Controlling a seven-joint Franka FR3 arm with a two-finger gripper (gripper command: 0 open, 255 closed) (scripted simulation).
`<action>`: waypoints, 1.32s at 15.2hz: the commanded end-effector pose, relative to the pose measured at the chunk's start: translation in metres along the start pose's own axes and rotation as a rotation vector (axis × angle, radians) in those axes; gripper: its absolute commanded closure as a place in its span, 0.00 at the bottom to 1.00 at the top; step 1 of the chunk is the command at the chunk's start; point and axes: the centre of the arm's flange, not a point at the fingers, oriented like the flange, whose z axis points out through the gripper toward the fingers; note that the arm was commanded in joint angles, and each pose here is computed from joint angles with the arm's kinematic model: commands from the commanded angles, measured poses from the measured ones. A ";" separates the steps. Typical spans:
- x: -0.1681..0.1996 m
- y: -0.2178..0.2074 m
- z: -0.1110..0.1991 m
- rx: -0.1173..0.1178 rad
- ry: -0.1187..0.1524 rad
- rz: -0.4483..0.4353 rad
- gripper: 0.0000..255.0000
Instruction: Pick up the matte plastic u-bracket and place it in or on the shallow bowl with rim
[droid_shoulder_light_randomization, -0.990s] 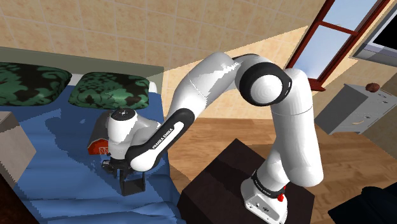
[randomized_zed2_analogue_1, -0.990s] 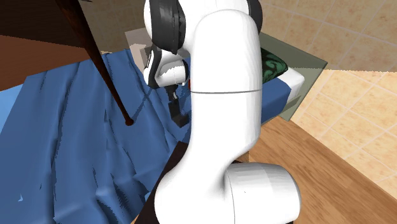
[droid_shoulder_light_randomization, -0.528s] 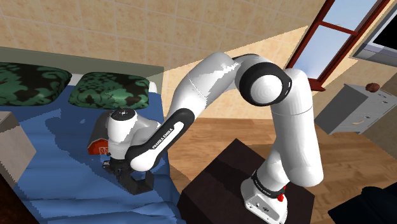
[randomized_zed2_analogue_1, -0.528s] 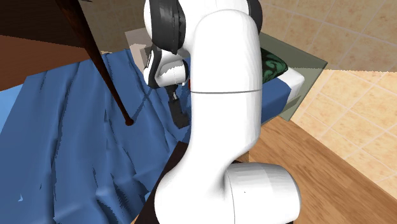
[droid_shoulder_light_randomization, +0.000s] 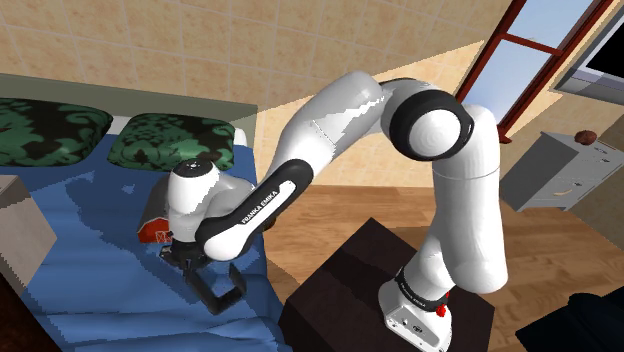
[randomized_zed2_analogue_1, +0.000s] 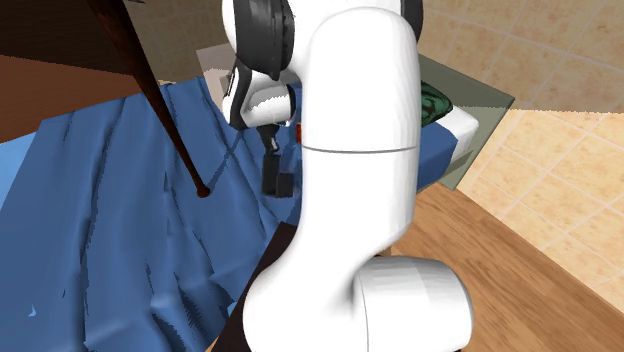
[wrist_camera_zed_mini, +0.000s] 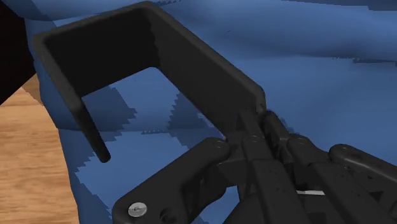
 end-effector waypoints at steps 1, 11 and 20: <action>-0.001 -0.001 -0.012 0.000 0.000 0.000 1.00; -0.101 0.041 0.057 -0.305 0.430 -0.434 0.00; -0.089 0.059 0.101 -0.347 0.490 -0.495 0.00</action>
